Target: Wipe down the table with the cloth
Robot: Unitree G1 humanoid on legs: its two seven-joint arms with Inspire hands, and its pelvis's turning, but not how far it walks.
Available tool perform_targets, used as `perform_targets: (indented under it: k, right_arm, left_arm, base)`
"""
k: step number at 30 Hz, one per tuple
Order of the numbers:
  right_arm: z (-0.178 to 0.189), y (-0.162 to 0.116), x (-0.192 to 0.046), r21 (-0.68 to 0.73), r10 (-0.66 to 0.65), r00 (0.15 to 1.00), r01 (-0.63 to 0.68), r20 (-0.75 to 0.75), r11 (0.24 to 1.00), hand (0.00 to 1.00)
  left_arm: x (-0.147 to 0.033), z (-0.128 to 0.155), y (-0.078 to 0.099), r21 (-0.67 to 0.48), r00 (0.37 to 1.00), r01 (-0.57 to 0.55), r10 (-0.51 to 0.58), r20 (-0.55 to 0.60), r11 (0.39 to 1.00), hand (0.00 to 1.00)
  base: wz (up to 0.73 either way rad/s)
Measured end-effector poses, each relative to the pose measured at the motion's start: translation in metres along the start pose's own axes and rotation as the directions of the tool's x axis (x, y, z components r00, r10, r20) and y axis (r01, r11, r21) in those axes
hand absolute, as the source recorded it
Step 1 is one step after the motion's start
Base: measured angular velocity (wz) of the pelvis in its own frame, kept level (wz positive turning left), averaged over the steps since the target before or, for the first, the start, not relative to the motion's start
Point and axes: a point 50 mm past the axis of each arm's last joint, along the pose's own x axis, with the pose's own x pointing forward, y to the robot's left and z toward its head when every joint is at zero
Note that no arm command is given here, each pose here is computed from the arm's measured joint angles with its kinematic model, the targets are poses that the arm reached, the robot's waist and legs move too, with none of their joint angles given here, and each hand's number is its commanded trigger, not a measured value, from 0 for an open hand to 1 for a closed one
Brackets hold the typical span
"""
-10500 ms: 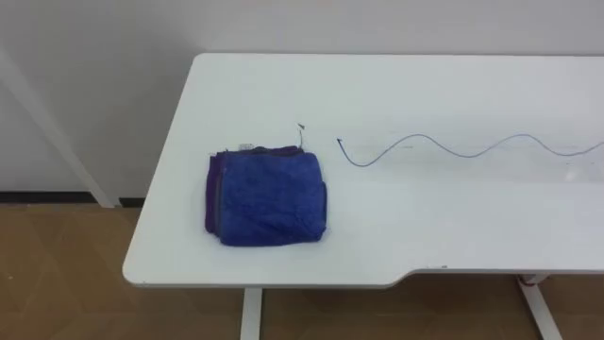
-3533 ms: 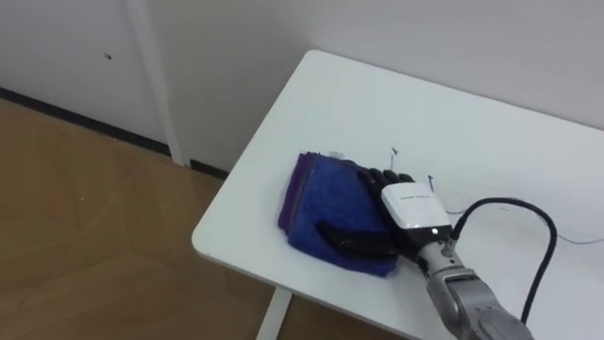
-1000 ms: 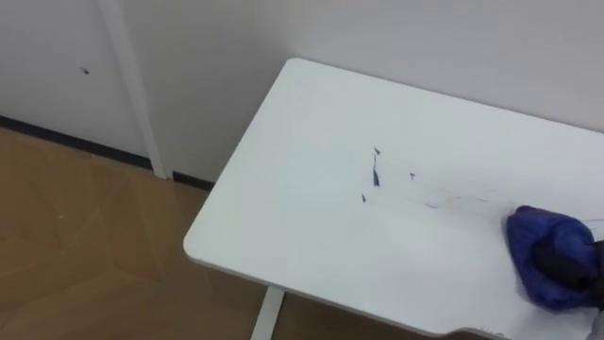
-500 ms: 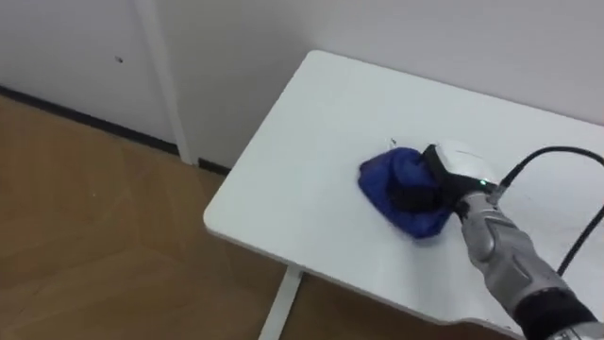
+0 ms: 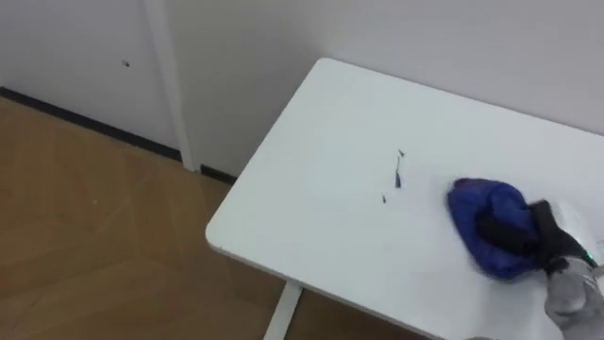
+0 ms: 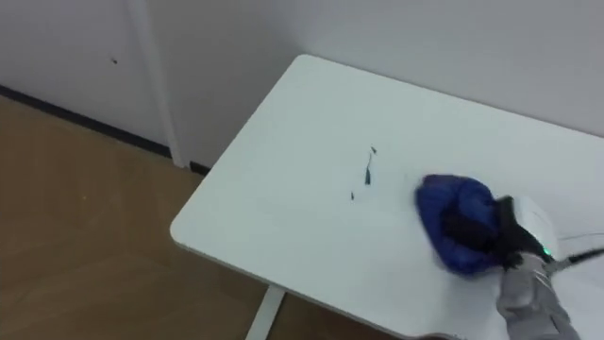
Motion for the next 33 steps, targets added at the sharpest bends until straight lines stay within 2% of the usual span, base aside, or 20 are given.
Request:
perform_targets:
  k: [4,6,11,14,16,17,19,22,26,27,28,33]
  right_arm:
    - [-0.049,-0.015,-0.012,0.005,-0.041,0.988,0.042,-0.147,0.999,1.00]
    - [-0.056,-0.017,-0.015,0.008,-0.052,0.983,0.054,-0.177,0.998,1.00]
    - [-0.036,-0.014,-0.006,-0.002,-0.070,0.981,0.071,-0.182,0.997,1.00]
    - [0.004,-0.010,0.007,-0.068,-0.063,0.992,0.056,-0.113,0.996,1.00]
    - [0.064,-0.010,0.018,-0.210,-0.038,0.996,0.055,0.080,0.976,1.00]
    - [0.081,-0.010,0.018,-0.236,-0.030,0.990,0.063,0.141,0.970,1.00]
    - [0.139,-0.011,0.016,-0.275,-0.007,0.945,0.102,0.327,0.956,1.00]
    - [0.166,-0.011,0.013,-0.279,0.021,0.915,0.100,0.402,0.955,1.00]
    - [0.150,-0.004,0.015,-0.296,0.052,0.931,0.062,0.362,0.953,1.00]
    - [0.127,0.002,0.016,-0.281,0.062,0.951,0.027,0.303,0.959,1.00]
    - [0.104,0.007,0.013,-0.199,0.056,0.963,-0.003,0.263,0.980,1.00]
    - [0.035,0.016,0.001,-0.016,0.026,0.994,-0.024,0.104,1.000,1.00]
  left_arm:
    - [0.000,0.000,0.001,0.008,1.000,-0.009,0.009,-0.001,1.000,0.00]
    - [0.000,0.000,-0.002,0.000,1.000,-0.005,0.005,0.000,1.000,0.00]
    - [-0.001,0.007,-0.014,0.030,1.000,0.012,-0.012,0.013,0.999,0.00]
    - [0.000,0.011,-0.022,0.030,0.999,0.034,-0.034,0.008,0.999,0.00]
    - [0.001,0.017,-0.025,0.031,0.998,0.057,-0.058,0.022,0.998,0.00]
    - [0.001,0.020,-0.026,0.031,0.997,0.064,-0.065,0.030,0.997,0.00]
    - [0.001,0.028,-0.032,0.066,0.995,0.089,-0.093,0.048,0.994,0.00]
    - [0.000,0.027,-0.035,0.096,0.993,0.101,-0.105,0.045,0.990,0.00]
    - [-0.004,0.003,-0.035,0.081,0.994,0.106,-0.104,-0.029,0.991,0.00]
    - [-0.004,-0.002,-0.033,0.075,0.994,0.100,-0.097,-0.042,0.992,0.00]
    - [-0.005,-0.006,-0.032,0.068,0.994,0.096,-0.092,-0.051,0.993,0.00]
    - [-0.004,-0.007,-0.020,0.023,0.998,0.053,-0.053,-0.034,0.998,0.00]
  base:
    - [-0.13]
    - [-0.05]
    - [-0.10]
    - [-0.54]
    - [-0.20]
    - [0.00]
    - [0.11]
    - [0.25]
    - [0.33]
    - [0.58]
    - [0.60]
    - [0.28]
